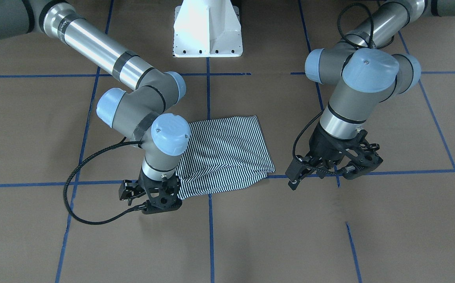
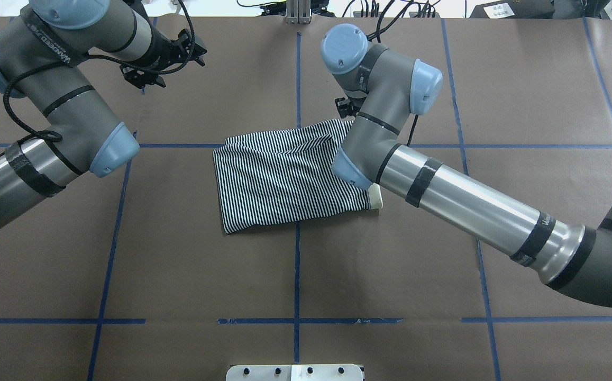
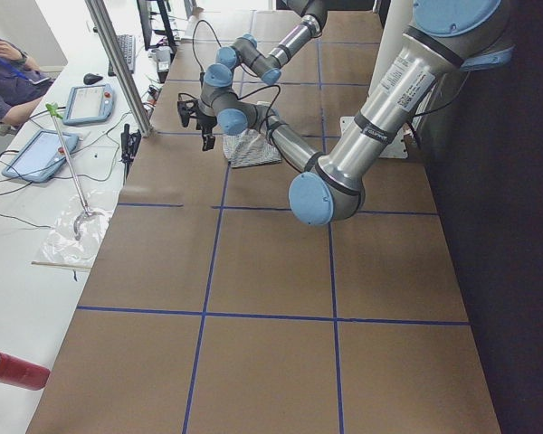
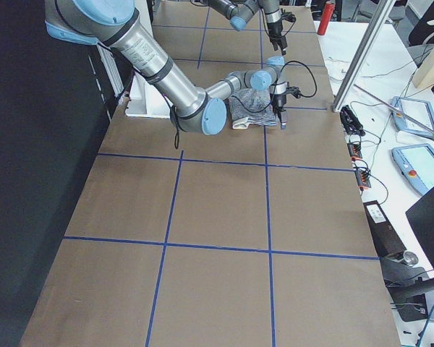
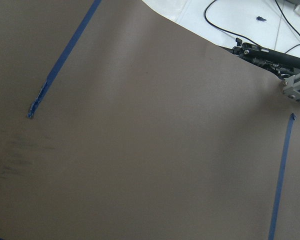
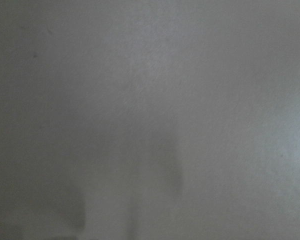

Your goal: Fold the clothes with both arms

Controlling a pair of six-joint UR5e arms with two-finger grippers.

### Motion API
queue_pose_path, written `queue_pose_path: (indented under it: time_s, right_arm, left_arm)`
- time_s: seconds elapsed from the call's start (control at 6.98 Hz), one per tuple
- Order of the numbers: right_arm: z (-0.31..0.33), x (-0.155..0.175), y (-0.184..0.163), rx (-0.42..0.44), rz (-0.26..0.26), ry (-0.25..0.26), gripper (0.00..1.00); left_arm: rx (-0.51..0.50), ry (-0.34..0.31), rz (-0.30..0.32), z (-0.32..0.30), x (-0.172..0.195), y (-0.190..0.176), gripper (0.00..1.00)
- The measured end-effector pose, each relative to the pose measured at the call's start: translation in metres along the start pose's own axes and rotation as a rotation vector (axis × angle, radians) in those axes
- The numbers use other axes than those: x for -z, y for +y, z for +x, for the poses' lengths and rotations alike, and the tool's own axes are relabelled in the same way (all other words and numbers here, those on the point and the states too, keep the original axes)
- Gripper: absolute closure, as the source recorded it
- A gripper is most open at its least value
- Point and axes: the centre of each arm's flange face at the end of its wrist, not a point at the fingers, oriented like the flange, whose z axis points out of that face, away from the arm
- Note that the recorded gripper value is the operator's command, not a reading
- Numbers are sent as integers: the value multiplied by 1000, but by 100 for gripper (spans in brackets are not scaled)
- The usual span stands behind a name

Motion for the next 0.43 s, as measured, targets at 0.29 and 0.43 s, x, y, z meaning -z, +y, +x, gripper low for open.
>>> queue_pose_path:
  time_s: [0.29, 0.43]
  right_arm:
    - [72, 28, -23, 1, -12, -116, 0]
    - [137, 37, -12, -1, -22, -195, 0]
  left_arm:
    - [-63, 19, -17, -22, 20, 8, 0]
    - [-159, 11, -13, -47, 45, 9, 0]
